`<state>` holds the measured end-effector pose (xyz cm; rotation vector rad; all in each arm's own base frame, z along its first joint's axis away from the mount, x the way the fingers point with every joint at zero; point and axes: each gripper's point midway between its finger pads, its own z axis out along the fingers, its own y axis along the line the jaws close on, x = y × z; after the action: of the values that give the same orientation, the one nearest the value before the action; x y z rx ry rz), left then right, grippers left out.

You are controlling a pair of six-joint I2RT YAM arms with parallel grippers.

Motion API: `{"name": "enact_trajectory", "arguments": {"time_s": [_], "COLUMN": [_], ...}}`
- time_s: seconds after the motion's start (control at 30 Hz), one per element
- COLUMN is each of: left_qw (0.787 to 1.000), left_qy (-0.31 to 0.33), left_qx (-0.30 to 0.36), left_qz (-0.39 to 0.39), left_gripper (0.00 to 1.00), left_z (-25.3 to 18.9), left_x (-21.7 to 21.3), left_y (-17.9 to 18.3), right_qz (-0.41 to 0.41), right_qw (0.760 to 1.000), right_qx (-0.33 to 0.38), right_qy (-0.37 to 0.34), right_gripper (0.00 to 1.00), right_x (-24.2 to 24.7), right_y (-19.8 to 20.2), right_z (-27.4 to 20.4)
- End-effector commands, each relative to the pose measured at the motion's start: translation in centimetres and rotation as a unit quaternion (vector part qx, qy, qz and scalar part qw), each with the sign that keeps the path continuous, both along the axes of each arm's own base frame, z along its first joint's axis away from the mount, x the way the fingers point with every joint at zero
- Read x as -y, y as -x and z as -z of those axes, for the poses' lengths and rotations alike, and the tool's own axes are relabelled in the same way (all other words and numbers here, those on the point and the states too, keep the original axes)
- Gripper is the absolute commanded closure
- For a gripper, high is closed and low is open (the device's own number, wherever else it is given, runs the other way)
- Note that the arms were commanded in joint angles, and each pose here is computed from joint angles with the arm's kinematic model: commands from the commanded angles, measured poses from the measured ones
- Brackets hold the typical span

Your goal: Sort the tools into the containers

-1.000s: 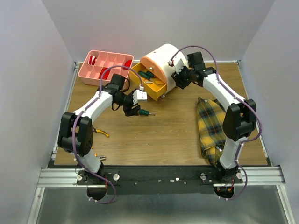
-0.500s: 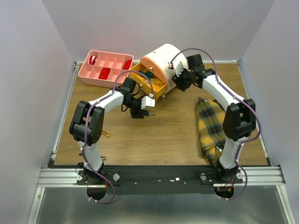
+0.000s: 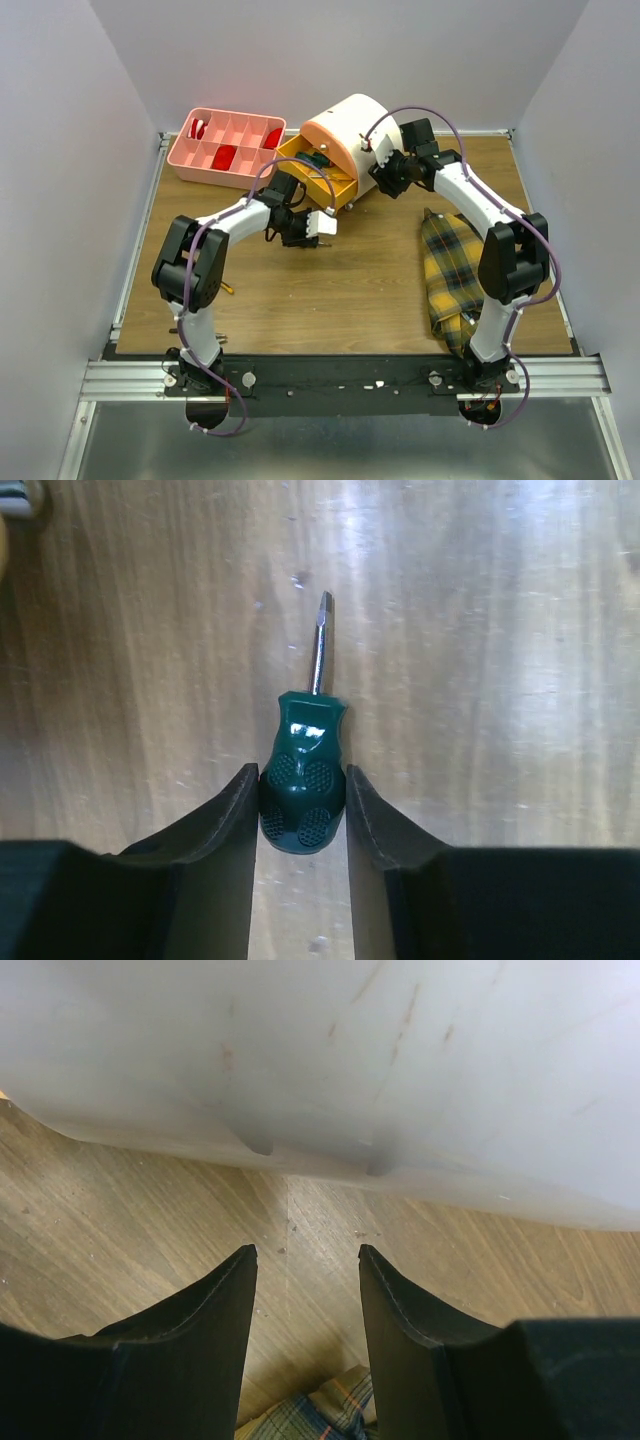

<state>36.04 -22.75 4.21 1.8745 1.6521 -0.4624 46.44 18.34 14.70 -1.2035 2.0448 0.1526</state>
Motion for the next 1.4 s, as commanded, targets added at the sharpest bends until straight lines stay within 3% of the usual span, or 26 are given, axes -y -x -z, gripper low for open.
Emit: {"name": "enact_trajectory", "arguments": {"time_s": [0.0, 0.13, 0.3, 0.33, 0.37, 0.43, 0.5, 0.57, 0.6, 0.7, 0.73, 0.8, 0.83, 0.93, 0.97, 1.03, 1.1, 1.17, 1.3, 1.33, 1.37], "left_qw": [1.0, 0.999, 0.984, 0.975, 0.966, 0.945, 0.924, 0.9, 0.882, 0.829, 0.782, 0.72, 0.68, 0.639, 0.603, 0.566, 0.542, 0.535, 0.454, 0.417, 0.4], "left_qy": [0.006, 0.047, 0.174, 0.213, 0.246, 0.307, 0.348, 0.397, 0.418, 0.47, 0.502, 0.531, 0.551, 0.553, 0.552, 0.548, 0.541, 0.539, 0.496, 0.491, 0.472], "left_qx": [0.023, 0.007, 0.023, 0.048, 0.017, 0.037, -0.002, 0.012, -0.021, -0.043, -0.084, -0.128, -0.157, -0.175, -0.188, -0.213, -0.245, -0.257, -0.324, -0.341, -0.351], "left_qz": [-0.006, 0.006, -0.015, -0.033, -0.077, -0.109, -0.158, -0.179, -0.214, -0.301, -0.361, -0.427, -0.457, -0.505, -0.545, -0.577, -0.594, -0.598, -0.666, -0.684, -0.703], "left_gripper": [0.73, 0.77, 0.77, 0.77, 0.77, 0.77, 0.78, 0.78, 0.78, 0.81, 0.82, 0.82, 0.83, 0.84, 0.87, 0.9, 0.87, 0.85, 0.83, 0.83, 0.83], "left_z": [-2.2, -6.0, -14.7, -16.9, -18.2, -21.9, -23.5, -26.4, -26.6, -28.3, -29.1, -28.8, -29.2, -28.5, -27.6, -26.8, -25.4, -25.1, -21.5, -20.8, -19.5], "left_x": [-0.6, -0.3, 1.8, 2.6, 2.8, 3.5, 3.6, 3.7, 3.4, 2.1, 0.7, -1.0, -2.1, -3.2, -4.0, -4.3, -3.7, -3.1, -2.3, -2.4, -2.5], "left_y": [1.2, 3.3, 4.7, 3.4, 3.1, 1.5, 0.7, -1.0, -1.8, -5.6, -7.2, -9.5, -10.5, -12.1, -12.8, -13.6, -14.1, -14.4, -14.5, -14.5, -13.8], "right_qz": [0.001, 0.001, 0.001, 0.001, 0.001, 0.001, 0.001, 0.001, 0.002, 0.001, 0.002, 0.001, 0.001, 0.001, 0.002, 0.0, 0.0, 0.0, 0.001, 0.003, 0.003], "right_qw": [1.0, 1.0, 1.0, 1.0, 1.0, 1.0, 1.0, 1.0, 1.0, 1.0, 1.0, 1.0, 1.0, 1.0, 1.0, 1.0, 1.0, 1.0, 1.0, 1.0, 1.0], "right_qx": [0.02, 0.02, 0.018, 0.016, 0.016, 0.015, 0.015, 0.014, 0.015, 0.017, 0.016, 0.018, 0.019, 0.02, 0.019, 0.019, 0.019, 0.017, 0.02, 0.02, 0.022], "right_qy": [0.004, 0.003, 0.003, 0.004, 0.002, 0.002, 0.0, 0.0, 0.0, 0.0, 0.001, 0.002, 0.003, 0.007, 0.009, 0.011, 0.01, 0.01, 0.01, 0.011, 0.011], "right_gripper": [0.47, 0.46, 0.46, 0.47, 0.47, 0.47, 0.46, 0.47, 0.47, 0.46, 0.47, 0.46, 0.47, 0.46, 0.47, 0.47, 0.47, 0.46, 0.47, 0.47, 0.46], "right_x": [0.0, -0.1, -0.1, -0.1, -0.1, -0.2, -0.3, -0.3, -0.3, -0.3, -0.3, -0.2, -0.1, 0.1, 0.1, 0.2, 0.2, 0.1, 0.1, 0.2, 0.1], "right_y": [-0.2, -0.3, -0.4, -0.4, -0.4, -0.4, -0.6, -0.7, -0.8, -0.8, -0.7, -0.6, -0.6, -0.4, -0.3, -0.3, -0.3, -0.3, -0.6, -0.7, -0.7], "right_z": [-1.3, -1.3, -1.1, -0.9, -0.9, -0.9, -0.9, -0.8, -0.9, -1.0, -1.0, -1.1, -1.1, -1.0, -0.9, -0.8, -0.8, -0.7, -0.9, -1.0, -1.1]}}
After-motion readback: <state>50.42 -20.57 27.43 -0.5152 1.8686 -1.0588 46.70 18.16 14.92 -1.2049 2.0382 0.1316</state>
